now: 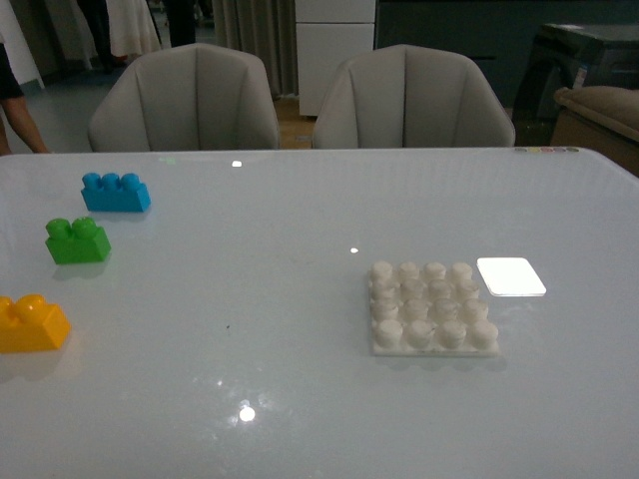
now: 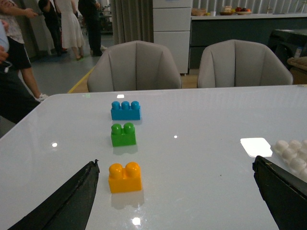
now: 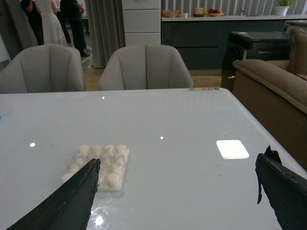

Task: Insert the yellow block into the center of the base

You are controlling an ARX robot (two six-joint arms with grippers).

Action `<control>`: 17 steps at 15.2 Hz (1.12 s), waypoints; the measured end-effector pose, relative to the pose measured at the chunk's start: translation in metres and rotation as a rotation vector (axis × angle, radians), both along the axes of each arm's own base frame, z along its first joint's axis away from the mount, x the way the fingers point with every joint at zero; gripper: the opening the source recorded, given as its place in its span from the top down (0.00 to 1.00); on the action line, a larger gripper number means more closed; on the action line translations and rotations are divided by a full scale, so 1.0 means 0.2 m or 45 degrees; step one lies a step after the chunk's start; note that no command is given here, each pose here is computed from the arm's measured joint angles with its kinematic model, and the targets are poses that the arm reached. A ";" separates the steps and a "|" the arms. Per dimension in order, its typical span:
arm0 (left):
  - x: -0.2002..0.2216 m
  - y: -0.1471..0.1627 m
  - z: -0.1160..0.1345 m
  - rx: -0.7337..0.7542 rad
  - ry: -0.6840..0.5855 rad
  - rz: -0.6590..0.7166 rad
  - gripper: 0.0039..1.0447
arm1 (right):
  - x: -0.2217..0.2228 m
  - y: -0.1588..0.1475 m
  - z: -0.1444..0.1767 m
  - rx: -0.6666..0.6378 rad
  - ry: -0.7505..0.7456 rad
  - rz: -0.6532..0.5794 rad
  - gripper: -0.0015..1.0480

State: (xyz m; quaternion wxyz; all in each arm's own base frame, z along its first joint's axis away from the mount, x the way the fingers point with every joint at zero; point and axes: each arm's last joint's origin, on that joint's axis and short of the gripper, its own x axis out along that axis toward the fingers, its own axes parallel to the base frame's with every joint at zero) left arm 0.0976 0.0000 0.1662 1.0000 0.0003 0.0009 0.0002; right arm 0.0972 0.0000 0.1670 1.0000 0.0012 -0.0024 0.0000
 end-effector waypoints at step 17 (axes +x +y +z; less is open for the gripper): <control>0.00 0.00 0.00 0.000 0.000 0.000 0.06 | 0.00 0.00 0.00 0.000 0.000 0.000 0.06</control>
